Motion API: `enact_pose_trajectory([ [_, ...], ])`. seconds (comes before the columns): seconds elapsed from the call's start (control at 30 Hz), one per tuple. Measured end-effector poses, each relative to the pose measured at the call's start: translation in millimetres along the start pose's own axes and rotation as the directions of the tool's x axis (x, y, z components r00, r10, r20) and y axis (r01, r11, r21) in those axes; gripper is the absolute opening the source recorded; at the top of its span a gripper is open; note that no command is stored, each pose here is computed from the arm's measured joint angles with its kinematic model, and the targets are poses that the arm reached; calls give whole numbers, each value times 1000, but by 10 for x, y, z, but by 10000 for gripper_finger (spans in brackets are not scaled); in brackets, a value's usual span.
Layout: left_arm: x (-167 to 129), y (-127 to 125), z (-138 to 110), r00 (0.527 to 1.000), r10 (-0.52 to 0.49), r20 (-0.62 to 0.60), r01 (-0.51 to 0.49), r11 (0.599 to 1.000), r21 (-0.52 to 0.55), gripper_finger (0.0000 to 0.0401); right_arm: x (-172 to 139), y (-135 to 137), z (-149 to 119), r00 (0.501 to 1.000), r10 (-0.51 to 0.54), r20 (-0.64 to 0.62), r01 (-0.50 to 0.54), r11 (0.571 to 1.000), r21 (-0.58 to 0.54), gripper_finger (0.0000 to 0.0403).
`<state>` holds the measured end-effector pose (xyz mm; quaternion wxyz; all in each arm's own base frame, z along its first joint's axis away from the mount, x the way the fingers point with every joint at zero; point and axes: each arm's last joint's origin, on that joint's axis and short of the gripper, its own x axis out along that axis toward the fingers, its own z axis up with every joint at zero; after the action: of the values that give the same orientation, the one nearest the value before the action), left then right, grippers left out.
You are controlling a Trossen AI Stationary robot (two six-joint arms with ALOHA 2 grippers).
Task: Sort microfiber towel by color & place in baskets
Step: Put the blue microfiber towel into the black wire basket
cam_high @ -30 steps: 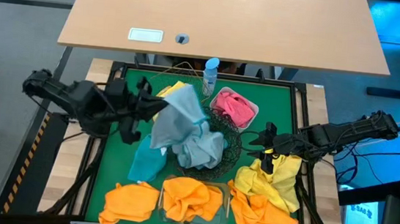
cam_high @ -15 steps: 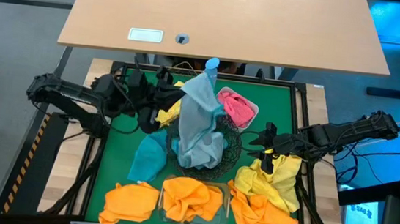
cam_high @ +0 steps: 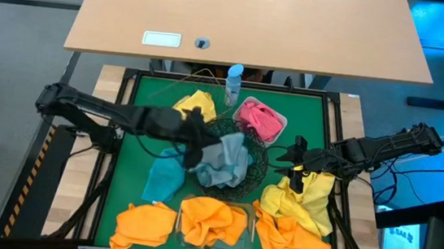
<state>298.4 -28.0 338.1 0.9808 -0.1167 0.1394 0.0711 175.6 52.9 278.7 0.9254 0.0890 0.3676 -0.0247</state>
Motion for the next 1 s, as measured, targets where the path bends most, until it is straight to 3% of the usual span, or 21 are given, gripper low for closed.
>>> enact_pose_trajectory([
  [0.17, 319, 30, -345, 979, 67, -194, -58, 997, 52, 0, 0, 0, 0, 1000, 0, 0, 0, 1000, 0, 195],
  [0.5, 865, 90, -966, 902, 145, -406, -102, 987, 126, 16, 0, 4, -2, 1000, 13, -6, -13, 1000, 6, 195],
  [0.77, 928, 102, -1054, 889, 156, -430, -109, 985, 132, 61, -9, 45, -67, 971, 196, -135, -194, 980, 35, 195],
  [0.9, 928, 111, -1051, 889, 164, -428, -117, 984, 134, 94, -17, 13, -141, 962, 169, -214, -150, 983, 104, 195],
  [1.0, 928, 111, -1051, 889, 164, -428, -117, 984, 134, 115, -34, -37, -228, 949, 103, -298, -58, 986, 156, 195],
])
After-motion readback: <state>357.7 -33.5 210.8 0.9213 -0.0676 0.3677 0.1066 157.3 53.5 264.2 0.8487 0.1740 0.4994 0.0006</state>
